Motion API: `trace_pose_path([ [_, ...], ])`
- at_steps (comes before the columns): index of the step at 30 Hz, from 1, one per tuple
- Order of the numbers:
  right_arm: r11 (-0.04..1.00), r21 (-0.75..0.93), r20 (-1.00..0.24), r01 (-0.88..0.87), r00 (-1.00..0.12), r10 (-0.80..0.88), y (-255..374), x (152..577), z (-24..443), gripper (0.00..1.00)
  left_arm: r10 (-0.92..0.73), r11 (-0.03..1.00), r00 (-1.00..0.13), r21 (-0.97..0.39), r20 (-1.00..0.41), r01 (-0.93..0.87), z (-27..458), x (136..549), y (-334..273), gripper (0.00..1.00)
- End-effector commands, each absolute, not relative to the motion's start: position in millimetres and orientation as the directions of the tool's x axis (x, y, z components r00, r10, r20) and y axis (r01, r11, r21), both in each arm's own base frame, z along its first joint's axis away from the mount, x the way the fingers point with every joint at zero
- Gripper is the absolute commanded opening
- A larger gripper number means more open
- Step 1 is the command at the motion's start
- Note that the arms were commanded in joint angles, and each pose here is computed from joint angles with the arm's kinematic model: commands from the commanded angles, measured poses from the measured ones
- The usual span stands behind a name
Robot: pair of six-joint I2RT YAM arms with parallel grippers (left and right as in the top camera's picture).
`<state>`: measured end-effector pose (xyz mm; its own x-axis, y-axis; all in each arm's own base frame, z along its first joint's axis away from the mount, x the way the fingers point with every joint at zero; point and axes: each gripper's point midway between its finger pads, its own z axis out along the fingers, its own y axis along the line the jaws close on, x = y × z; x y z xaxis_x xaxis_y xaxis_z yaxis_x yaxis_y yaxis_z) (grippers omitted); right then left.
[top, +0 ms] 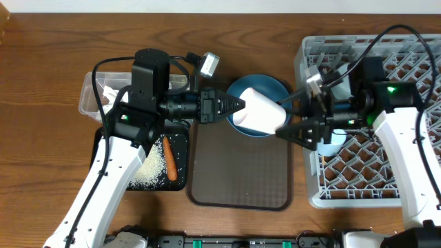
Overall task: Sort waste into correct bins and load items into the dishwasher rack
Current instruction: 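Grasp the pink cup with the right gripper and open the left gripper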
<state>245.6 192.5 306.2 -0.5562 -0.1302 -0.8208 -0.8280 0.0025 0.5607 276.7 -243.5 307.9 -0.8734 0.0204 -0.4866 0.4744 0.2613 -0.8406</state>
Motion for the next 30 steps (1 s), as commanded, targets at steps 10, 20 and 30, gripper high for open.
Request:
trace_pose_path([
  [10,-0.083,0.493,-0.867,-0.866,-0.48,-0.133,209.6,234.0,319.2,0.76,0.037,0.24,-0.878,-0.849,-0.477,0.471,306.8,273.1,-244.7,0.06],
  [20,-0.079,0.471,-0.879,-0.878,-0.46,-0.128,208.6,237.3,319.5,0.6,0.074,0.265,-0.892,-0.853,-0.446,0.449,292.5,263.5,-241.6,0.06],
  [30,-0.075,0.46,-0.885,-0.885,-0.45,-0.123,207.5,239.4,319.9,0.57,0.118,0.292,-0.909,-0.861,-0.4,0.417,276.7,249.6,-237.4,0.07],
])
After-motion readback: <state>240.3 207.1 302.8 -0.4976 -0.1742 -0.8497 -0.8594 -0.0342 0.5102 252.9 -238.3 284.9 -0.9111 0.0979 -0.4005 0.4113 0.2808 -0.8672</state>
